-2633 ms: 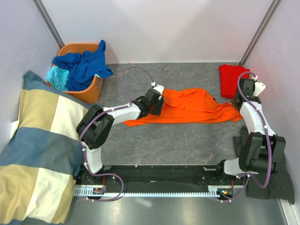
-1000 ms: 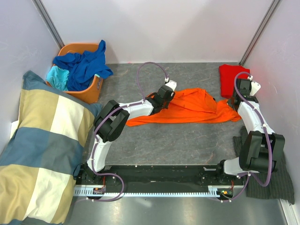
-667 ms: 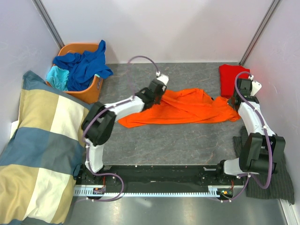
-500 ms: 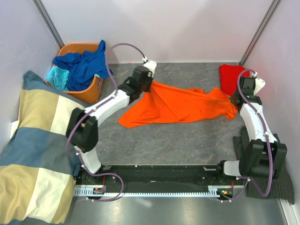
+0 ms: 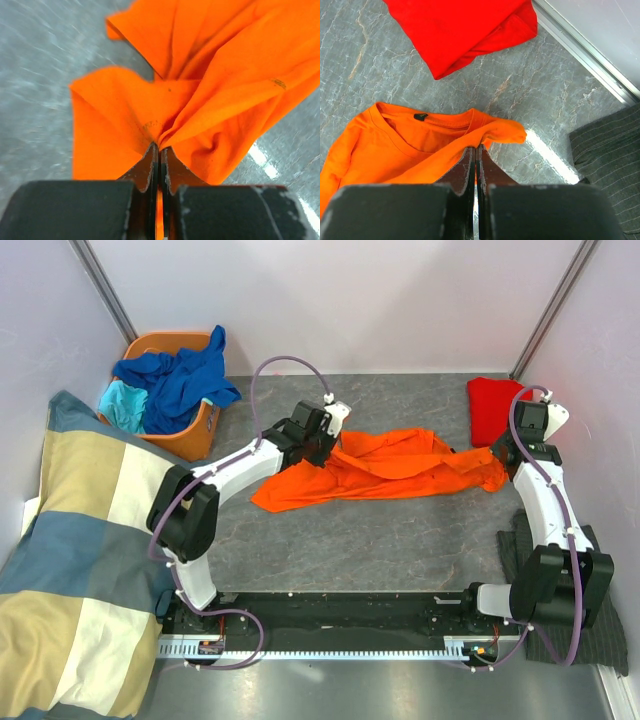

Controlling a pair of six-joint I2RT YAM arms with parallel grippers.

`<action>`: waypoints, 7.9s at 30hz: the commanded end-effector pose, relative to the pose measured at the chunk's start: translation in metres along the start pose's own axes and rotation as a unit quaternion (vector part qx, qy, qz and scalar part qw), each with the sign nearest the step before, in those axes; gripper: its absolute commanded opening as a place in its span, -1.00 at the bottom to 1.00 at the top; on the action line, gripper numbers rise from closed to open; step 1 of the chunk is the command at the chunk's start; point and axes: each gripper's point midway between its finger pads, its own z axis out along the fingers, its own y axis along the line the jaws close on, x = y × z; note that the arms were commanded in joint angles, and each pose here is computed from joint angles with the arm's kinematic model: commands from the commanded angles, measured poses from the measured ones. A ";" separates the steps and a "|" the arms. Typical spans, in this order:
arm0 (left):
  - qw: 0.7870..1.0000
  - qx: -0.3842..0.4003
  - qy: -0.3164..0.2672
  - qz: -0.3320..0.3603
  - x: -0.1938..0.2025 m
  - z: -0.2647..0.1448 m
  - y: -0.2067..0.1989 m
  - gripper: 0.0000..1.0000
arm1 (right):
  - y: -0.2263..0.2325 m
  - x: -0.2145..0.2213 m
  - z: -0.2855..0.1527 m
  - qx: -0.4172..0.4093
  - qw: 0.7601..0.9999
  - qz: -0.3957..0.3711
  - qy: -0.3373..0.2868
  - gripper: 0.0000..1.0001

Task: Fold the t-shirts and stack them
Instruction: Flatten out the tshirt

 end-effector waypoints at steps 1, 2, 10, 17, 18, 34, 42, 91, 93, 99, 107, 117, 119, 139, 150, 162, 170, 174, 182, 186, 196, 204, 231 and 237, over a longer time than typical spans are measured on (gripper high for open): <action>0.999 0.023 0.015 -0.020 0.011 0.012 -0.009 -0.81 | 0.004 -0.005 0.000 -0.005 1.000 0.006 -0.008 -1.00; 0.999 0.018 0.018 -0.020 0.013 0.013 -0.008 -0.71 | 0.003 -0.004 0.001 -0.003 1.000 0.005 -0.007 -1.00; 1.000 -0.007 0.017 -0.022 0.019 0.006 0.000 0.30 | 0.005 0.000 0.004 -0.008 1.000 0.005 -0.001 -1.00; 0.999 -0.002 0.039 -0.036 0.041 0.012 -0.003 0.28 | 0.006 0.001 0.005 -0.010 1.000 0.005 0.000 -1.00; 0.998 -0.001 0.040 -0.038 0.042 0.013 -0.004 0.27 | 0.006 0.001 0.005 -0.009 1.000 0.005 0.000 -1.00; 0.996 -0.029 0.051 -0.060 0.070 0.019 -0.003 0.22 | 0.008 0.007 0.010 -0.014 1.000 -0.003 0.010 -1.00; 0.996 -0.066 0.040 -0.046 0.069 0.032 0.012 0.07 | 0.010 0.009 0.013 -0.016 1.000 -0.006 0.016 -1.00; 0.989 -0.132 -0.064 -0.038 0.001 -0.164 0.055 -0.96 | 0.072 -0.072 -0.111 -0.212 0.975 0.030 -0.053 -1.00; 0.989 -0.130 -0.049 -0.048 0.017 -0.153 0.053 -0.96 | 0.066 -0.065 -0.103 -0.198 0.979 0.024 -0.048 -1.00; 0.988 -0.144 -0.035 -0.051 0.018 -0.141 0.062 -0.96 | 0.071 -0.054 -0.083 -0.194 0.980 0.024 -0.033 -1.00; 0.982 -0.149 -0.103 -0.058 -0.084 -0.097 0.123 -0.96 | 0.142 -0.059 -0.012 -0.211 0.976 0.033 -0.041 -1.00; 0.950 -0.217 -0.214 -0.065 -0.217 -0.129 0.224 -0.96 | 0.251 -0.185 -0.051 -0.341 0.927 0.005 -0.159 -1.00; 0.942 -0.211 -0.253 -0.067 -0.237 -0.169 0.215 -0.96 | 0.250 -0.209 -0.082 -0.355 0.916 0.012 -0.185 -1.00; 0.936 -0.147 -0.284 -0.146 -0.080 -0.346 0.083 -0.96 | 0.119 -0.136 -0.268 -0.406 0.894 -0.004 -0.189 -1.00; 0.946 -0.106 -0.282 -0.121 -0.099 -0.313 0.083 -0.96 | 0.132 -0.163 -0.257 -0.395 0.892 0.030 -0.217 -1.00; 0.946 -0.141 -0.270 -0.112 -0.194 -0.179 0.185 -0.96 | 0.226 -0.199 -0.113 -0.347 0.909 -0.002 -0.231 -1.00; 0.915 -0.122 -0.375 -0.089 -0.271 -0.280 0.166 -0.96 | 0.221 -0.276 -0.221 -0.392 0.863 0.014 -0.317 -1.00; 0.919 -0.104 -0.368 -0.096 -0.243 -0.304 0.140 -0.96 | 0.186 -0.269 -0.272 -0.404 0.852 0.029 -0.332 -1.00; 0.945 -0.133 -0.261 -0.146 -0.086 -0.245 0.121 -0.96 | 0.159 -0.129 -0.213 -0.407 0.894 0.003 -0.184 -1.00; 0.955 -0.133 -0.195 -0.177 -0.012 -0.197 0.115 -0.96 | 0.139 -0.046 -0.174 -0.391 0.914 -0.018 -0.105 -1.00; 0.962 -0.124 -0.025 -0.242 0.088 -0.130 0.101 -0.96 | 0.081 0.093 -0.114 -0.316 0.947 -0.052 0.028 -1.00; 0.963 -0.106 0.000 -0.247 0.100 -0.123 0.085 -0.96 | 0.075 0.089 -0.115 -0.298 0.952 -0.071 0.025 -1.00; 0.964 -0.061 0.089 -0.242 0.147 -0.145 0.049 -0.96 | 0.006 0.218 -0.106 -0.183 0.953 -0.089 0.223 -1.00; 0.959 -0.045 0.121 -0.251 0.158 -0.135 0.044 -0.96 | -0.009 0.242 -0.102 -0.150 0.954 -0.107 0.237 -1.00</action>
